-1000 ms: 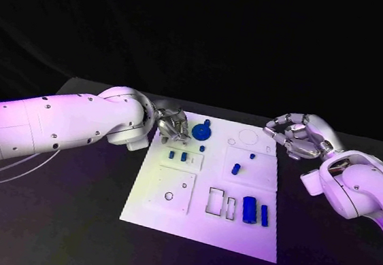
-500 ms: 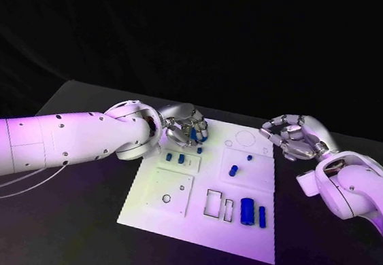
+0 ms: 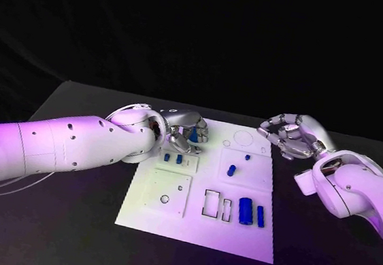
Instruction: Assemble the parts on the task board
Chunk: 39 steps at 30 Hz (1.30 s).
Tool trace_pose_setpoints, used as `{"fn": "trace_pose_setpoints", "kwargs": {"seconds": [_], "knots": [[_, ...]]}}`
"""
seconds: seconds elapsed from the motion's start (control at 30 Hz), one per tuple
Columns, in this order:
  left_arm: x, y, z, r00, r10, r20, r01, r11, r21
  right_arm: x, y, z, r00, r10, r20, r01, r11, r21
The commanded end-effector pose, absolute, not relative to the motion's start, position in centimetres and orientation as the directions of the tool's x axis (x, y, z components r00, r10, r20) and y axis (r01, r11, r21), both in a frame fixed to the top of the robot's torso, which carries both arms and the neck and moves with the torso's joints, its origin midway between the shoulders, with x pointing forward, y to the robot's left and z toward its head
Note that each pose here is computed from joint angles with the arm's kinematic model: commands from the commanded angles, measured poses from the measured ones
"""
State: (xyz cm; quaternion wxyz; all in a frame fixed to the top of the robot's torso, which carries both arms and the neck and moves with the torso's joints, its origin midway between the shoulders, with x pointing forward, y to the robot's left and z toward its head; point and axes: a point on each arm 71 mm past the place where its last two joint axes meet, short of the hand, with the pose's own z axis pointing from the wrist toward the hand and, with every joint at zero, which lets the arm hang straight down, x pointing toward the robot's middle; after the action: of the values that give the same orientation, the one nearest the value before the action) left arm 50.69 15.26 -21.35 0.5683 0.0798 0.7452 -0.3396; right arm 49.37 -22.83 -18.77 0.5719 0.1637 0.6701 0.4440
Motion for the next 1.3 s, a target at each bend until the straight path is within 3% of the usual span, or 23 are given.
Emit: {"fn": "trace_pose_setpoints", "kwargs": {"seconds": [0.03,0.37,1.3], "knots": [[50.8,15.0,-21.9,-0.326,-0.164,-0.931,0.516,0.794,-0.320,49.3,-22.8,-18.8,-0.288,0.721,-0.630,-0.295,0.559,0.775],[51.3,14.7,-22.4,-0.305,-0.147,-0.941,0.500,0.816,-0.290,49.3,-22.8,-18.8,-0.288,0.721,-0.630,-0.294,0.560,0.775],[51.3,13.9,-23.5,-0.360,-0.102,-0.927,0.488,0.827,-0.281,49.3,-22.7,-18.7,-0.293,0.720,-0.629,-0.297,0.557,0.776]]}}
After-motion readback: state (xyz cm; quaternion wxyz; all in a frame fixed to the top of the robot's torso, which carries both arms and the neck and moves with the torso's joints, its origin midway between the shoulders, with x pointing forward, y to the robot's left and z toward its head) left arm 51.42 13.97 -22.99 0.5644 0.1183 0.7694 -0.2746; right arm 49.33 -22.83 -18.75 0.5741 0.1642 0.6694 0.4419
